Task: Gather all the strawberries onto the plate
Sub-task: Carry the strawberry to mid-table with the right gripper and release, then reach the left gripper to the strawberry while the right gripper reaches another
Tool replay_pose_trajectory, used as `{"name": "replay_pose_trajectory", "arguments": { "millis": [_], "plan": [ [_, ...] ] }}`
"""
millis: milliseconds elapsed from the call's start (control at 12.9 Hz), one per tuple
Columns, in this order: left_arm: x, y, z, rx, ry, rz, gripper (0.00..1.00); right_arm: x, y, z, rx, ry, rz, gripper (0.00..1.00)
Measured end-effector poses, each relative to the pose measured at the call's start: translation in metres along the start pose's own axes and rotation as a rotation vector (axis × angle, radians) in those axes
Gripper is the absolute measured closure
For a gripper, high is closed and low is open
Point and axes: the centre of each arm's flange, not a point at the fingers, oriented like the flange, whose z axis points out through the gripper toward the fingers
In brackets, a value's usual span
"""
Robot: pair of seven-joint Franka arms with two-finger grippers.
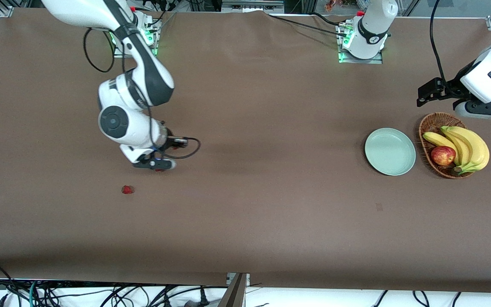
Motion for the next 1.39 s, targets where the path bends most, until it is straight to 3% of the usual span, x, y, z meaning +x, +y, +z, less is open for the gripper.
{"name": "replay_pose_trajectory", "arguments": {
  "millis": [155, 387, 619, 852, 1006, 1239, 1394],
  "plan": [
    [0.0, -0.001, 0.0, -0.01, -0.001, -0.005, 0.0, -0.008, -0.068, 0.02, 0.06, -0.008, 0.059, 0.67],
    [0.005, -0.003, 0.008, -0.015, 0.003, -0.011, 0.0, -0.03, -0.162, 0.064, 0.165, 0.071, 0.18, 0.67],
    [0.009, -0.004, 0.021, -0.016, -0.004, -0.012, 0.0, -0.082, -0.238, 0.116, 0.285, 0.13, 0.26, 0.67],
    [0.01, -0.004, 0.023, -0.016, -0.007, -0.012, 0.0, -0.128, -0.282, 0.153, 0.41, 0.171, 0.333, 0.67],
    [0.014, -0.004, 0.031, -0.016, -0.007, -0.013, 0.0, -0.139, -0.289, 0.165, 0.431, 0.176, 0.346, 0.63],
    [0.021, -0.005, 0.06, -0.014, -0.013, -0.015, 0.0, -0.12, -0.281, 0.153, 0.425, 0.198, 0.363, 0.31],
    [0.022, -0.007, 0.085, -0.004, -0.011, -0.016, 0.0, -0.098, -0.268, 0.133, 0.355, 0.186, 0.367, 0.12]
  ]
}}
